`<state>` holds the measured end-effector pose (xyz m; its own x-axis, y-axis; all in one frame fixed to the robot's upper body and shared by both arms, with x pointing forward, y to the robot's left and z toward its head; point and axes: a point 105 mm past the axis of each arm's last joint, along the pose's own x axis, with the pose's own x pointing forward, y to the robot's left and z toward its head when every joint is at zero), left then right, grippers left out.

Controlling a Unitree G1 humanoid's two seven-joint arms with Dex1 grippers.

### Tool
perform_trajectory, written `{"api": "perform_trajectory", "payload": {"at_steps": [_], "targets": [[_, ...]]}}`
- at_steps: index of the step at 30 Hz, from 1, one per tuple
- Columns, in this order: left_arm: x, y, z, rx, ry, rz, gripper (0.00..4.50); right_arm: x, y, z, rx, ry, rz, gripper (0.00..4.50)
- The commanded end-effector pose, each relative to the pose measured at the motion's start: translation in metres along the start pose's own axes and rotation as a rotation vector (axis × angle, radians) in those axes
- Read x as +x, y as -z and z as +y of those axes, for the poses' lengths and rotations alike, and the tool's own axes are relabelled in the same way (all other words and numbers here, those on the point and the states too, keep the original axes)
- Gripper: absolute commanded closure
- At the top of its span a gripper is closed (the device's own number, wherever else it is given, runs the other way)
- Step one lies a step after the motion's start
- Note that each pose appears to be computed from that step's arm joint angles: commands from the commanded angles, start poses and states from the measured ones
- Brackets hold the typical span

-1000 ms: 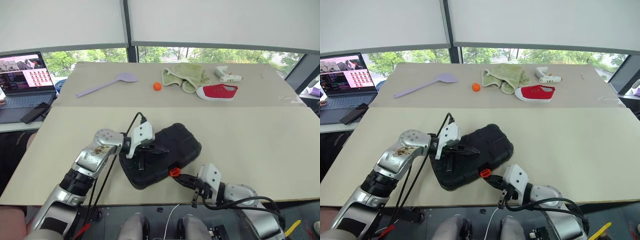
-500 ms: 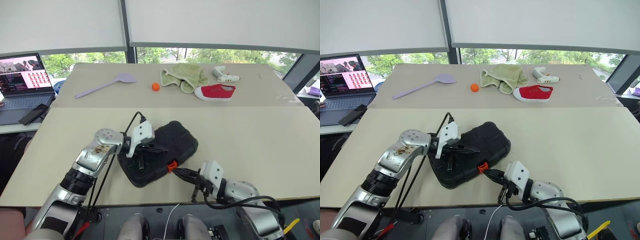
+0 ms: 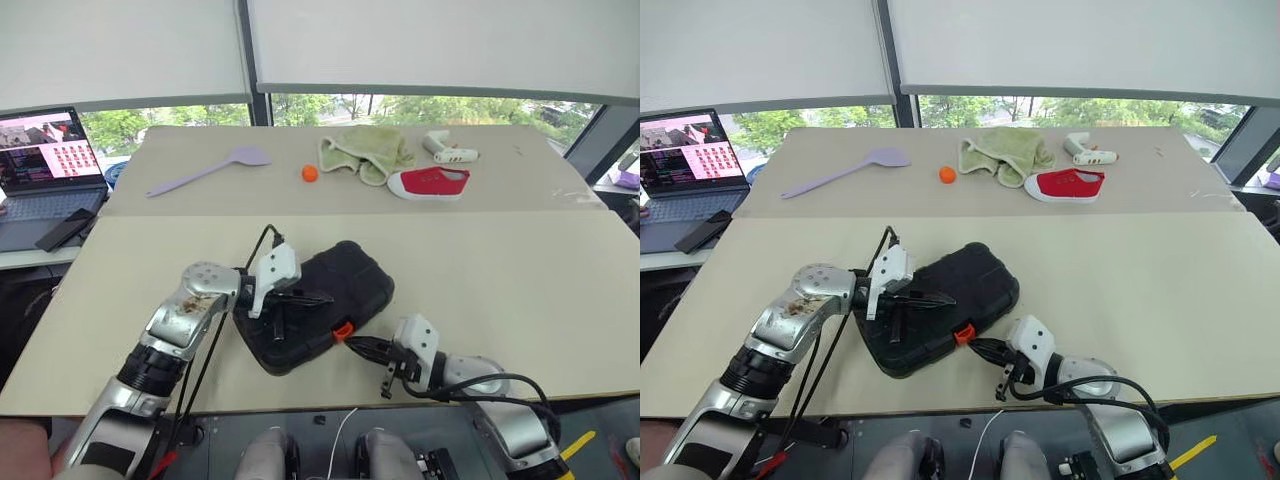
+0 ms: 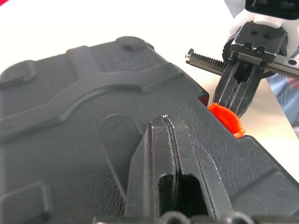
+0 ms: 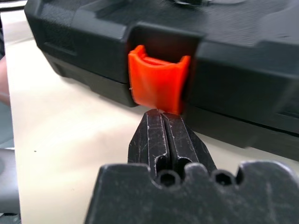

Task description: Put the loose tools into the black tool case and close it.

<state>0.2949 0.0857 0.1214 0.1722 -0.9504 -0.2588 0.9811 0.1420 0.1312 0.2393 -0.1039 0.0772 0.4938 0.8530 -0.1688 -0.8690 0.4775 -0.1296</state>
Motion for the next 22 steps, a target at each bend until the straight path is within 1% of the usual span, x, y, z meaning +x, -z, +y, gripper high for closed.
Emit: {"api": "perform_trajectory", "payload": {"at_steps": [1, 2, 4, 6, 7, 9, 10, 12, 13, 16, 22], "targets": [[-0.052, 0.009, 0.003, -0.041, -0.144, -0.032, 3.97, -0.043, -0.017, -0.013, -0.036, 0.037, -0.023, 3.92], [-0.06, 0.007, 0.003, -0.039, -0.167, -0.035, 3.79, -0.049, -0.017, -0.015, -0.049, 0.039, -0.015, 3.74], [-0.079, 0.005, 0.005, -0.026, -0.244, -0.039, 2.96, -0.064, -0.015, -0.022, -0.079, 0.051, 0.02, 2.97], [-0.105, 0.009, 0.009, -0.014, -0.366, -0.013, 2.32, -0.082, -0.012, -0.034, -0.126, 0.074, 0.063, 2.35], [-0.117, 0.012, 0.011, 0.025, -0.431, 0.016, 1.93, -0.089, -0.012, -0.041, -0.153, 0.087, 0.078, 2.03], [-0.152, 0.031, 0.001, 0.008, -0.558, 0.094, 1.29, -0.107, -0.017, -0.069, -0.242, 0.159, 0.093, 1.37], [-0.165, 0.037, -0.005, -0.008, -0.599, 0.114, 0.86, -0.114, -0.02, -0.079, -0.27, 0.181, 0.098, 0.95], [-0.18, 0.048, -0.016, -0.02, -0.649, 0.155, 0.12, -0.123, -0.018, -0.091, -0.315, 0.163, 0.129, 0.27], [-0.184, 0.051, -0.02, -0.013, -0.669, 0.173, 0.02, -0.127, -0.016, -0.095, -0.328, 0.136, 0.141, 0.06], [-0.191, 0.056, -0.026, -0.006, -0.71, 0.192, 0.02, -0.131, -0.013, -0.1, -0.356, 0.076, 0.142, 0.06], [-0.195, 0.055, -0.029, 0.016, -0.774, 0.168, 0.02, -0.126, -0.011, -0.108, -0.314, 0.048, 0.119, 0.06]]}}
